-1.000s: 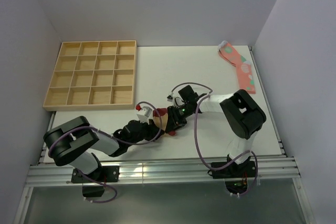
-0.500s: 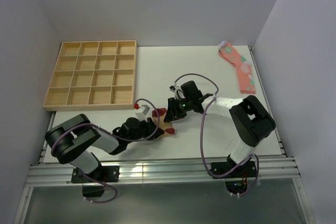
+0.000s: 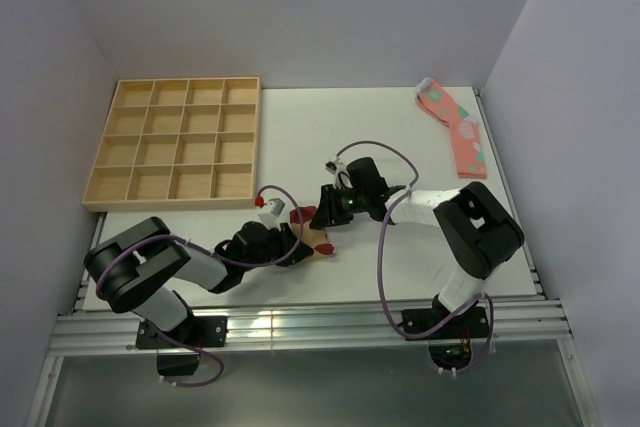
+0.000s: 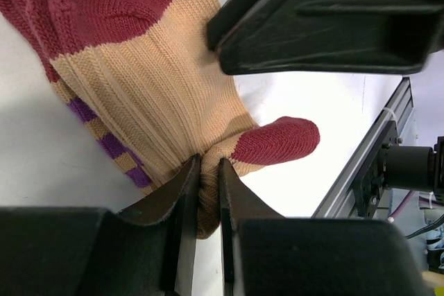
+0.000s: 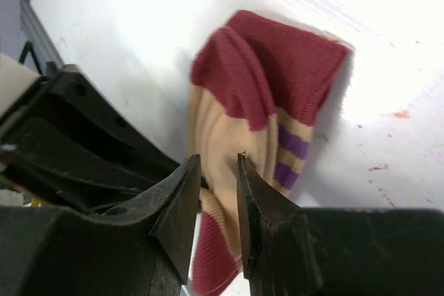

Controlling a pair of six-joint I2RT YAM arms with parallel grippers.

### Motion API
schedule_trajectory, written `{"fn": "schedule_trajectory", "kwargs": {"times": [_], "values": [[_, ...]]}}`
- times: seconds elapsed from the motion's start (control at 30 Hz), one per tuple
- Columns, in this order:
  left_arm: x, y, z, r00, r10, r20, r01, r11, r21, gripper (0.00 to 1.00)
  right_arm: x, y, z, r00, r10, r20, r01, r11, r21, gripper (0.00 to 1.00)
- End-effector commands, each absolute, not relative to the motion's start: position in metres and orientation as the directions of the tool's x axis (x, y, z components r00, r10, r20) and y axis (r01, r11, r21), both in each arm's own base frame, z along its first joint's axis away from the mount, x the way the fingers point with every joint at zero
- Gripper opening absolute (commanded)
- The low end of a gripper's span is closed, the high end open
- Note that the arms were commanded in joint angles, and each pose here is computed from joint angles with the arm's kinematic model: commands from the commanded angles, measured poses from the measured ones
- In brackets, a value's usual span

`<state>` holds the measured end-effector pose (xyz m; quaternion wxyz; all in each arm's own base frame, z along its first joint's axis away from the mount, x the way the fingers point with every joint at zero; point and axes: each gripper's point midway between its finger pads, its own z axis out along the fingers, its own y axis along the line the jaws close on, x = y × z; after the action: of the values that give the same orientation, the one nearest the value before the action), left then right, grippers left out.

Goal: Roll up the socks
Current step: Roll the sock at the center of the board.

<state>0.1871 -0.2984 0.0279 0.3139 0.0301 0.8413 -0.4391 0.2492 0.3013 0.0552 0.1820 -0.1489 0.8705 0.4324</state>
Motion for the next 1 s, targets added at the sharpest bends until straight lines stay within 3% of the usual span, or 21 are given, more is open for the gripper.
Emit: {"fn": "schedule_trajectory", "kwargs": {"times": [0.0, 0.53, 0.87, 0.97], "values": [[0.157, -0.265, -0.027, -0.887, -0.107, -0.449, 0.224, 0.751, -0.621, 0.0, 0.258, 0.3, 0.047, -0.879, -0.063, -0.473, -0.409, 0.611, 0.678, 0.35], [0.147, -0.258, -0.034, -0.931, -0.085, -0.355, 0.149, 0.798, -0.584, 0.0, 0.258, 0.266, 0.004, -0.889, 0.007, -0.459, -0.287, 0.772, 0.568, 0.33], [0.134, -0.254, -0.048, -0.96, -0.061, -0.272, 0.109, 0.814, -0.57, 0.0, 0.27, 0.263, 0.096, -0.706, 0.121, -0.698, -0.44, 0.698, 0.565, 0.39], [0.132, -0.254, -0.047, -0.965, -0.059, -0.256, 0.103, 0.812, -0.575, 0.0, 0.261, 0.264, 0.102, -0.674, 0.136, -0.726, -0.487, 0.657, 0.575, 0.41]]}}
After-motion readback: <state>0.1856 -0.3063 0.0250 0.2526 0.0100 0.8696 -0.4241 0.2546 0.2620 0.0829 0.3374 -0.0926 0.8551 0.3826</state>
